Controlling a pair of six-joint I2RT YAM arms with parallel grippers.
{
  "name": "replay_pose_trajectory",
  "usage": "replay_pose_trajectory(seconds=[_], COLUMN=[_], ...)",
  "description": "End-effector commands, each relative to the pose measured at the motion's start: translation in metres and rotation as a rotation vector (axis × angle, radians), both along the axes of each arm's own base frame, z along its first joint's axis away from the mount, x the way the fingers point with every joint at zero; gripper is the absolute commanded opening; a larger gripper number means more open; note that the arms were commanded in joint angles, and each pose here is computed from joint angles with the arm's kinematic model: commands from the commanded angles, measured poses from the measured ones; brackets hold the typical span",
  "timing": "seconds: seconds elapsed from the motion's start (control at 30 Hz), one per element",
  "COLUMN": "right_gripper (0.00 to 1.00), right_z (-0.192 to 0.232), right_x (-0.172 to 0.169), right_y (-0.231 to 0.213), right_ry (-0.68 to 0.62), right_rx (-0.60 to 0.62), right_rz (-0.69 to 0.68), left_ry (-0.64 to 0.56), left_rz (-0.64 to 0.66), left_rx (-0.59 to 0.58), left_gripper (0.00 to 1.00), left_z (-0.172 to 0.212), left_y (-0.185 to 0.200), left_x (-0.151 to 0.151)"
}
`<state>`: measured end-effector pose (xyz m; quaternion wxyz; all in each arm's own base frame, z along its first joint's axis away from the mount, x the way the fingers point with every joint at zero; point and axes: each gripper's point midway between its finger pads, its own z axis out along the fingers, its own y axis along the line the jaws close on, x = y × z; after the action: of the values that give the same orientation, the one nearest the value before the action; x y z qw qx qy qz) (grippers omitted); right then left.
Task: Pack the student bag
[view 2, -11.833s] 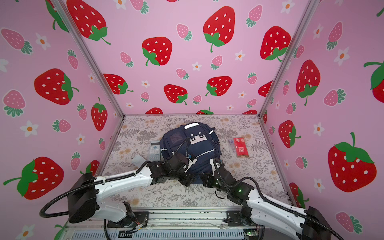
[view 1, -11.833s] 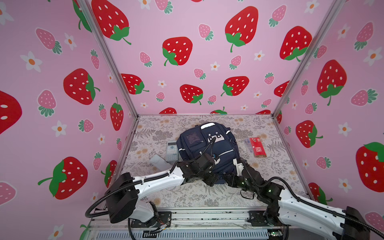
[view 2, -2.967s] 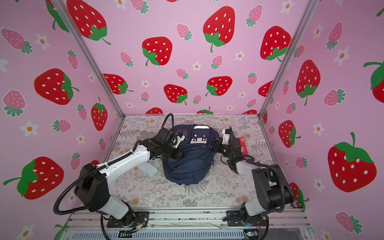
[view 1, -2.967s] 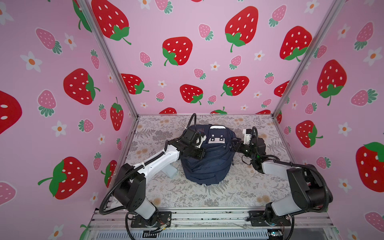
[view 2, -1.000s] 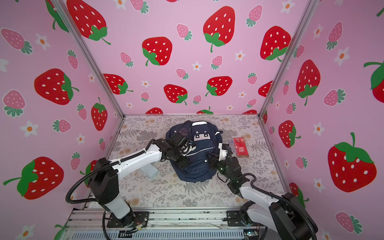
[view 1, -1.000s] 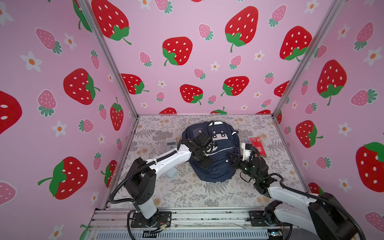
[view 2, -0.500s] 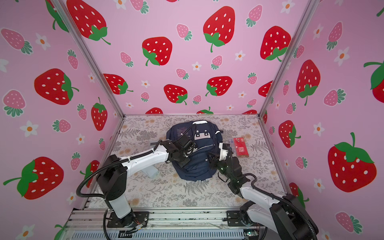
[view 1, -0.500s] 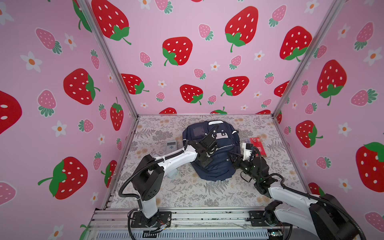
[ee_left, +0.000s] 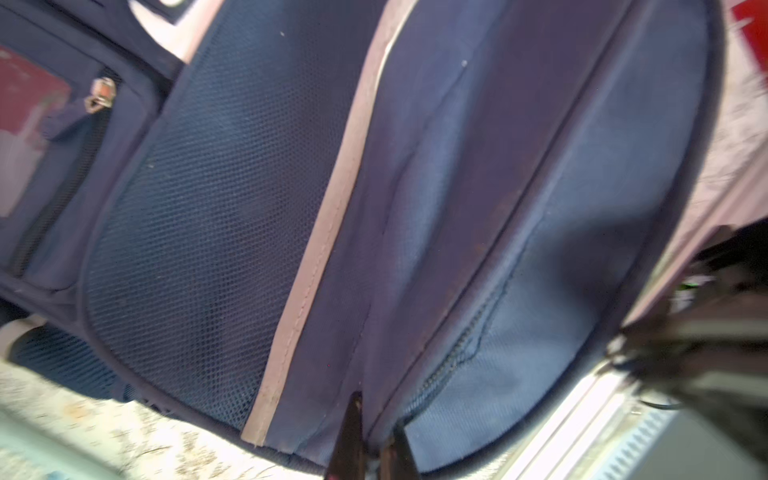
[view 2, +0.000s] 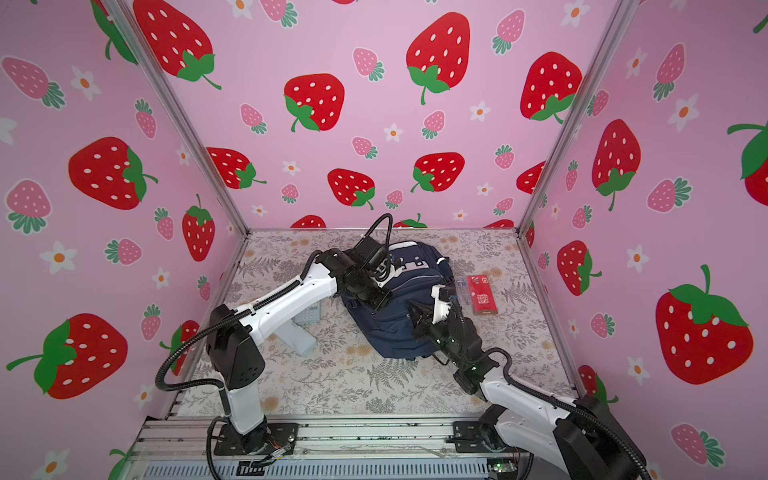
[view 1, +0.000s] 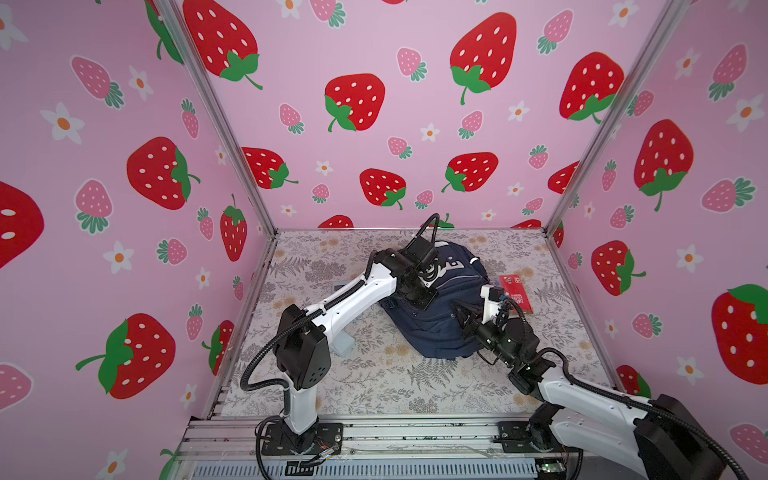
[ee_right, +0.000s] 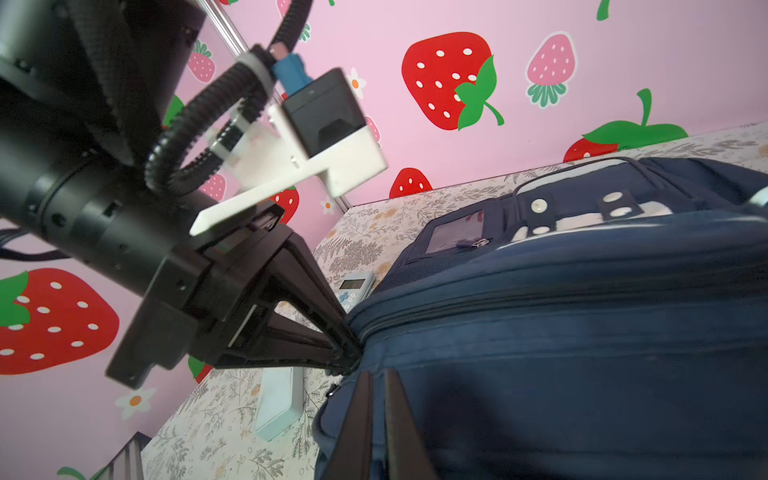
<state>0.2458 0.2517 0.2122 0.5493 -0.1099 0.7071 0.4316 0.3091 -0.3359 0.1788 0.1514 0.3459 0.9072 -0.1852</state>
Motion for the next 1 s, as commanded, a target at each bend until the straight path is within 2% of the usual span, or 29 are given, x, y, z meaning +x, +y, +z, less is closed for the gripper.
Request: replay_pose_trajectory(seconds=[0.0, 0.13, 0.27, 0.6, 0.77, 0.8, 0.97], right_gripper=[0.00, 0.00, 0.00, 0.00, 0.00, 0.01, 0.37], right_z=[0.017, 0.013, 0.000, -0.054, -0.072, -0.076, -0.071], right_x=[-0.007, -0.011, -0.015, -0.018, -0.014, -0.012, -0.013], right_y=[0.017, 0.037, 0.056, 0.097, 0.114, 0.116, 0.107], right_ry=[-0.071, -0.105, -0.146, -0.179, -0.172, -0.167, -0.133], right_rx=[-0.003, -0.066, -0.182, -0.393, -0.445, -0.459, -0.478], right_rz=[0.027, 0.045, 0.029, 0.030, 0.043, 0.045, 0.016], left_ry=[-0.003, 0.061, 0.088, 0.116, 0.138, 0.136, 0.114], left_rz=[0.004, 0.025, 0.024, 0.001, -0.016, -0.017, 0.035], left_rx=[-0.280, -0.385, -0.447, -0.467, -0.445, -0.436, -0.338], left_gripper=[0.00, 0.00, 0.00, 0.00, 0.00, 0.00, 0.00], left_z=[0.065, 0.078, 0.091, 0.092, 0.078, 0.075, 0.042], left_y=[-0.037, -0.042, -0.040, -0.035, -0.031, -0.029, 0.004], left_x=[0.011, 0.018, 0.023, 0.015, 0.007, 0.006, 0.005])
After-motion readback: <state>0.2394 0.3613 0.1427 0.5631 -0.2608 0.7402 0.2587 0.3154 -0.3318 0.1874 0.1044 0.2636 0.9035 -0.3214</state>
